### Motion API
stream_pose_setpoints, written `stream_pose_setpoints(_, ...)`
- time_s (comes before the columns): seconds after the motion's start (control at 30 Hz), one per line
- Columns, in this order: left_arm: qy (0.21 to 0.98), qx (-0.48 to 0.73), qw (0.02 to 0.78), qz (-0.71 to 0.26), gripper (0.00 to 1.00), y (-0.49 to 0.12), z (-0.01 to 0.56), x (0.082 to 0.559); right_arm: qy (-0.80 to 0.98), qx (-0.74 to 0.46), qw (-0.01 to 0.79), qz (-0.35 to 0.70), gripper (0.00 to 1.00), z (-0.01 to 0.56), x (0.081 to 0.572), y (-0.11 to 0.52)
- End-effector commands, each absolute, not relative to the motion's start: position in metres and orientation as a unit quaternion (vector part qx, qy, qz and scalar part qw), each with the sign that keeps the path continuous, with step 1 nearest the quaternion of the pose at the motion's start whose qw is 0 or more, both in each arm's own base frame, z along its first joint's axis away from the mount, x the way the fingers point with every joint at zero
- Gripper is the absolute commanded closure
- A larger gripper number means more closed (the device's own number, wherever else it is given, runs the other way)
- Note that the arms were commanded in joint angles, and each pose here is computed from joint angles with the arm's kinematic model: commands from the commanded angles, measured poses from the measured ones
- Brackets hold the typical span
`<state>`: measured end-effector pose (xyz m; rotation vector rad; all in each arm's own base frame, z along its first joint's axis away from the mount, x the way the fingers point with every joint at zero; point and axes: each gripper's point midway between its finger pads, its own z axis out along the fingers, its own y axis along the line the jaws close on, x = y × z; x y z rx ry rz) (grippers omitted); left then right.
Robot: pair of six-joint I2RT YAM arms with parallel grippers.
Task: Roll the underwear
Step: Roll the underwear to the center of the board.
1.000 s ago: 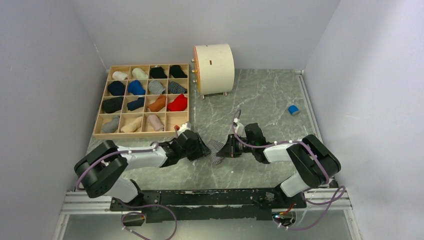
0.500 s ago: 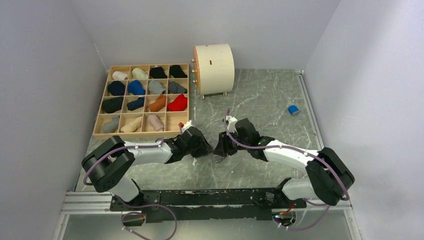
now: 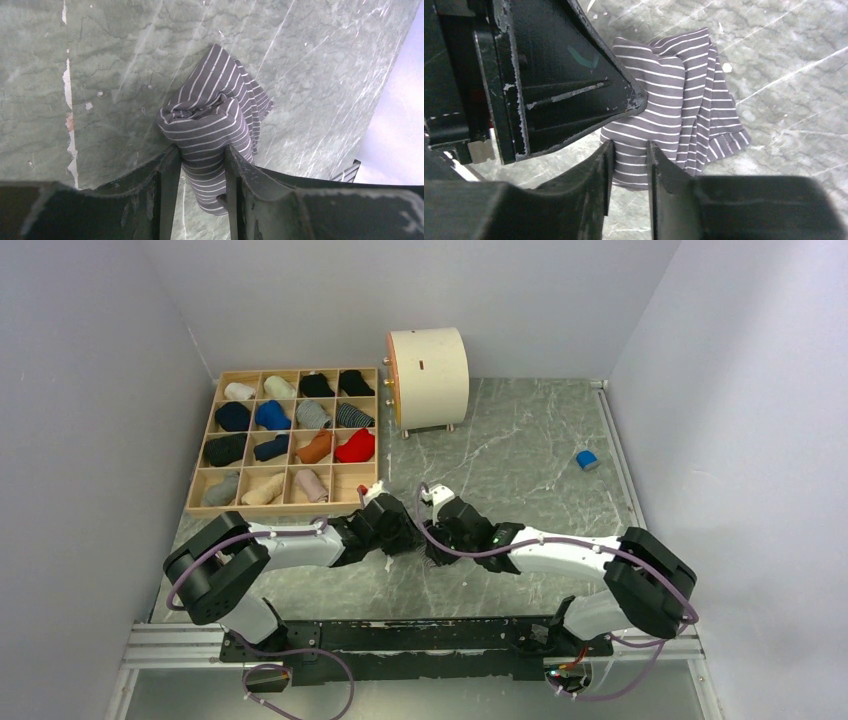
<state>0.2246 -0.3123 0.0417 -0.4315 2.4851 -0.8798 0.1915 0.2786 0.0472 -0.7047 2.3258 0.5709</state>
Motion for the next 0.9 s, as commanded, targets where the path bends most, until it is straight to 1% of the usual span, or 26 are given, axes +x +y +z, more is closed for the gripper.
stream_pose_setpoints(0.0, 0.911, -0.152, 0.226, -0.311, 0.54, -0.311, 0.039, 0.221, 0.886, -0.259, 0.324, 0.209, 0.77, 0.044, 0.198, 0.281)
stream_pose_setpoints(0.03, 0.91, -0.15, 0.225, -0.314, 0.47, -0.311, 0.04, 0.221, 0.888, -0.253, 0.318, 0.216, 0.82, 0.041, 0.196, 0.278)
stream_pose_setpoints(0.07, 0.909, -0.149, 0.226, -0.318, 0.43, -0.312, 0.042, 0.22, 0.885, -0.247, 0.315, 0.239, 0.86, 0.042, 0.196, 0.28)
stream_pose_setpoints(0.13, 0.907, -0.152, 0.228, -0.32, 0.38, -0.311, 0.045, 0.22, 0.882, -0.225, 0.298, 0.287, 0.9, 0.042, 0.196, 0.276)
stream_pose_setpoints(0.17, 0.906, -0.153, 0.231, -0.321, 0.35, -0.31, 0.047, 0.221, 0.879, -0.214, 0.29, 0.313, 0.91, 0.042, 0.197, 0.275)
stream_pose_setpoints(0.27, 0.895, -0.145, 0.244, -0.345, 0.31, -0.316, 0.059, 0.224, 0.861, -0.197, 0.265, 0.388, 0.91, 0.047, 0.195, 0.273)
stream_pose_setpoints(0.33, 0.892, -0.138, 0.248, -0.353, 0.29, -0.32, 0.063, 0.226, 0.857, -0.189, 0.251, 0.409, 0.91, 0.044, 0.195, 0.269)
stream_pose_setpoints(0.5, 0.893, -0.127, 0.251, -0.352, 0.31, -0.329, 0.064, 0.232, 0.857, -0.163, 0.221, 0.436, 0.91, 0.031, 0.195, 0.254)
stream_pose_setpoints(0.7, 0.894, -0.119, 0.245, -0.356, 0.35, -0.339, 0.059, 0.236, 0.849, -0.11, 0.223, 0.466, 0.91, 0.031, 0.203, 0.234)
stream_pose_setpoints(0.77, 0.893, -0.116, 0.246, -0.358, 0.38, -0.343, 0.061, 0.24, 0.849, -0.111, 0.221, 0.467, 0.91, 0.031, 0.205, 0.235)
stream_pose_setpoints(0.87, 0.895, -0.12, 0.244, -0.353, 0.5, -0.347, 0.058, 0.244, 0.85, -0.118, 0.222, 0.463, 0.85, 0.034, 0.21, 0.236)
